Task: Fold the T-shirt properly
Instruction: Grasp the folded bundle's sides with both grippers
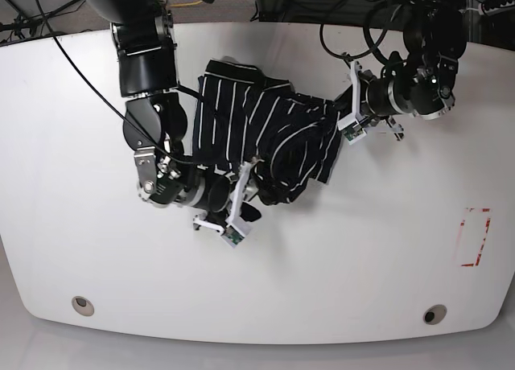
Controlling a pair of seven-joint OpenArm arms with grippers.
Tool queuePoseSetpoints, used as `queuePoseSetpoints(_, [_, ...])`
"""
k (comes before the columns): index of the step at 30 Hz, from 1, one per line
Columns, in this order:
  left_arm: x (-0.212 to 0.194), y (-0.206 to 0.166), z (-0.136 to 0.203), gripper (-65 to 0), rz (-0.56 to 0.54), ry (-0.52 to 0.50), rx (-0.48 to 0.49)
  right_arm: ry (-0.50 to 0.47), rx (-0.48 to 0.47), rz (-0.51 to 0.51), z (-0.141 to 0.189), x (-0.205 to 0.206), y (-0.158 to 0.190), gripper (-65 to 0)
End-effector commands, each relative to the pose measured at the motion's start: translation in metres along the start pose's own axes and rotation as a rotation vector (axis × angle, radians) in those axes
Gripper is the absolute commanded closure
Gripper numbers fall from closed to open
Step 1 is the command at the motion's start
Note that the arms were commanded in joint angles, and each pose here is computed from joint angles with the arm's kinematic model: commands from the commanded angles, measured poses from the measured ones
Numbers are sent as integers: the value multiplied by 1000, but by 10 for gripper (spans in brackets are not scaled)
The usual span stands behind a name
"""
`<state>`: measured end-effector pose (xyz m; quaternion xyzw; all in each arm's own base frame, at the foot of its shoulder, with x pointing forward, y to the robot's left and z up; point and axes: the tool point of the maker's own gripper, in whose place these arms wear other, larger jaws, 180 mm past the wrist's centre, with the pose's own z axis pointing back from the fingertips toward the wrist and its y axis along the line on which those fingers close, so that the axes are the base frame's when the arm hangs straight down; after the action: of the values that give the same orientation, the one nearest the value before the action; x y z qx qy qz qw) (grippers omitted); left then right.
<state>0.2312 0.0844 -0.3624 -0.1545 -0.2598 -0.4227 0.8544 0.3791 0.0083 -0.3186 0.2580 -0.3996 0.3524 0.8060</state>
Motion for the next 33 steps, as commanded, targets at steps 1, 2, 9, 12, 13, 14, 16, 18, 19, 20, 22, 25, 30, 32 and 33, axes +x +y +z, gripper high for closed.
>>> queuePoseSetpoints(1, [23, -4, 0, -24, -35, -65, -11, -55, -32, 30, 18, 15, -7, -270])
queuePoseSetpoints(2, [24, -8, -2, -24, -41, -65, -21, -48, -44, 29, 22, 11, -8, -270])
queuePoseSetpoints(9, [51, -32, -12, -24, -67, -141, -86, -44, -79, -15, 46, -4, -11, -270])
queuePoseSetpoints(12, [53, -37, -15, -24, -76, -142, -101, -48, -56, -46, 48, -13, -8, -270])
queuePoseSetpoints(13, [55, -40, -17, -24, -75, -147, -109, -46, -57, -47, 49, -14, -9, -270])
queuePoseSetpoints(14, [58, -43, -18, -24, -74, -155, -117, -38, -57, -51, 49, -18, -9, -270])
queuePoseSetpoints(16, [64, -47, -18, -24, -71, -174, -123, -30, -53, -59, 50, -24, -7, -265])
queuePoseSetpoints(18, [68, -50, -19, -24, -65, -186, -130, -17, -52, -67, 50, -32, -4, -263])
queuePoseSetpoints(19, [71, -51, -20, -24, -63, -193, -132, -13, -52, -72, 49, -34, -5, -263])
queuePoseSetpoints(20, [74, -54, -20, -24, -59, -204, -137, -9, -59, -72, 51, -37, -9, -263])
queuePoseSetpoints(22, [80, -55, -19, -24, -58, -222, -141, -8, -57, -83, 51, -42, -10, -262])
queuePoseSetpoints(25, [89, -57, -16, -24, -64, -247, -140, 6, -55, -103, 50, -50, -12, -262])
queuePoseSetpoints(30, [90, -56, -19, -24, -62, -249, -137, 31, -69, -123, 53, -64, -23, -262])
queuePoseSetpoints(32, [89, -55, -21, -24, -50, -256, -144, 34, -71, -127, 53, -67, -24, -262])
queuePoseSetpoints(33, [88, -55, -24, -24, -38, -257, -152, 39, -76, -125, 55, -68, -26, -262])
